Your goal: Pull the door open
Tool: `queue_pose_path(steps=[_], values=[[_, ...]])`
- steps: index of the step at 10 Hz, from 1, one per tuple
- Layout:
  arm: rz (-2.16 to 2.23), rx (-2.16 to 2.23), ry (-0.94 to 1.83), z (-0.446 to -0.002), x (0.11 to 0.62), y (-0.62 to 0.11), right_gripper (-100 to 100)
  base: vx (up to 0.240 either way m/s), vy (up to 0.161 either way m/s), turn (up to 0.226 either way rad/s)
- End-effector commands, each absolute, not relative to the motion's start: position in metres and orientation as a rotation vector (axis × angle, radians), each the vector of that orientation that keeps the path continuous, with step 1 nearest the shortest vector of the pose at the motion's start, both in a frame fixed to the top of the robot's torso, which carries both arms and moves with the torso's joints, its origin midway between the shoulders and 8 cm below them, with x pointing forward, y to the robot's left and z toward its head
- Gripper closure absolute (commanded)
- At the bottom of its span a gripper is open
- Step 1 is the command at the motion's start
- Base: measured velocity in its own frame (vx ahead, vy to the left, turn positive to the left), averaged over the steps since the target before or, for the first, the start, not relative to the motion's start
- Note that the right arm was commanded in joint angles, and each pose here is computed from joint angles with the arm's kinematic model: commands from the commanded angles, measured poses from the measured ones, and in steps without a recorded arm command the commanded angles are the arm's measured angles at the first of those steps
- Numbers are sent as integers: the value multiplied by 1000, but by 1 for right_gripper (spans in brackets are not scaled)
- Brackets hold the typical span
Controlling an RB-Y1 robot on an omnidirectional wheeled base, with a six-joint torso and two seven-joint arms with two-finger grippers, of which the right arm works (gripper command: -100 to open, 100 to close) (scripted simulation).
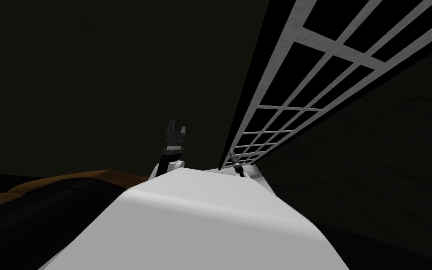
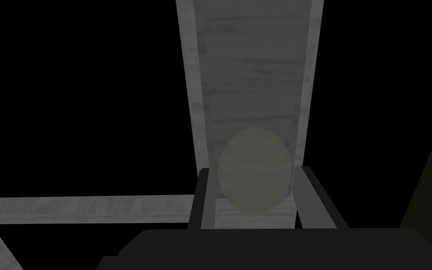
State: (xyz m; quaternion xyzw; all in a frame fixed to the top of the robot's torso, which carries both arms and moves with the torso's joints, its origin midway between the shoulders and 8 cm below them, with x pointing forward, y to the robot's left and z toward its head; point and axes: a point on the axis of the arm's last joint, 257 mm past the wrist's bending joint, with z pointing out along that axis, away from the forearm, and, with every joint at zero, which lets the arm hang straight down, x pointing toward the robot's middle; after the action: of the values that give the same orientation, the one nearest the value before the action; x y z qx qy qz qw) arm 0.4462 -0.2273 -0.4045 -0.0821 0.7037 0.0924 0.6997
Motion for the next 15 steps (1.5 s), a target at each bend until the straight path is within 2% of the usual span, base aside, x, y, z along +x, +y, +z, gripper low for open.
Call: queue_pose_path(steps=[1,15], values=[[235,-145,1571,-404,446,-229,100,-34,-20,55],[495,199,1565,-399,446,-250,100,-45,-22,62]])
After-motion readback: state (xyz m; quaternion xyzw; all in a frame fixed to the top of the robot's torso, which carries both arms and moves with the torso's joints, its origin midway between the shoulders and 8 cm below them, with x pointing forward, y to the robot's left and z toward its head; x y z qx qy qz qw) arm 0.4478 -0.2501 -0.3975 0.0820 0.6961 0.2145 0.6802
